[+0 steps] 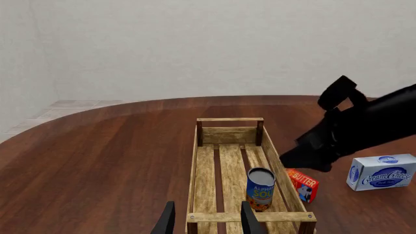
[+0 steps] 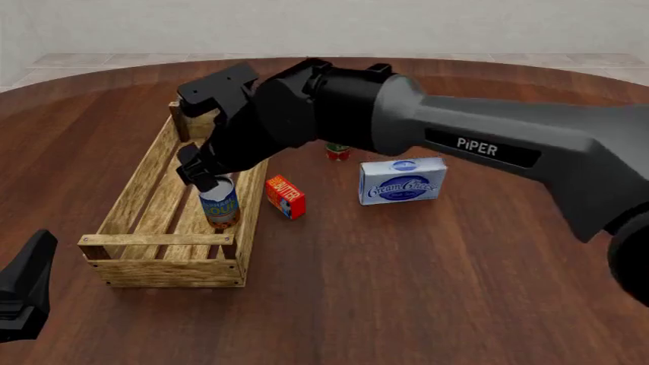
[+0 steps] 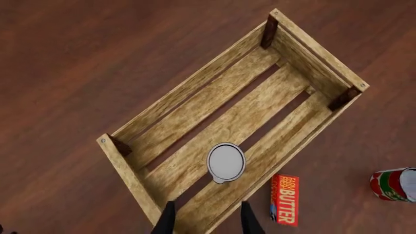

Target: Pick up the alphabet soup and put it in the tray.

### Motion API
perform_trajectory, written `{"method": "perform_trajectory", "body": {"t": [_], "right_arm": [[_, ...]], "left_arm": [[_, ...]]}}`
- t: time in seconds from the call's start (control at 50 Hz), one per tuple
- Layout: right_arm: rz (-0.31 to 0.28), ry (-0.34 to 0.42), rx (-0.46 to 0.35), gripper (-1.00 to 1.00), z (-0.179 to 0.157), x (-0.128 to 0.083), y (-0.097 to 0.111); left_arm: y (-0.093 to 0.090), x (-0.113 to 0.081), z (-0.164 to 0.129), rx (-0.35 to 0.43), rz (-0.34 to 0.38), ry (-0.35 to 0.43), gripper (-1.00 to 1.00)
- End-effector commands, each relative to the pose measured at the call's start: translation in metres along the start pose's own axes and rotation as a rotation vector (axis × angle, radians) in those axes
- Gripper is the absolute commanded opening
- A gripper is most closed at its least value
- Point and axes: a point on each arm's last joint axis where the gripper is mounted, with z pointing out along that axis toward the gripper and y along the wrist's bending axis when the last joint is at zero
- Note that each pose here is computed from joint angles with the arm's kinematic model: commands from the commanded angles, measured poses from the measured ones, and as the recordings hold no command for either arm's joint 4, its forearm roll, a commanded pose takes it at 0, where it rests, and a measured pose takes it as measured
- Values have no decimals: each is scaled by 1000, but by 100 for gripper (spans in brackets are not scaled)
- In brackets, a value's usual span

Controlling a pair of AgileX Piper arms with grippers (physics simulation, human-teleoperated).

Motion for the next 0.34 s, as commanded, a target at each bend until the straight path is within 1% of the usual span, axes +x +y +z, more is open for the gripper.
{"method": "perform_trajectory", "body": {"t": [0.02,0.14,0.18,0.34], "right_arm": [[6,-28,-11,100,-30,5,5],[14,-38,-10,100,-41,8,4],[18,-48,-12,100,-49,8,5],[21,-55,-13,100,-61,17,4]], "left_arm": [[0,0,0,-2,1,0,100],[0,0,1,-1,1,0,100],[0,0,1,-1,0,0,100],[0,0,1,-1,1,0,100]]}}
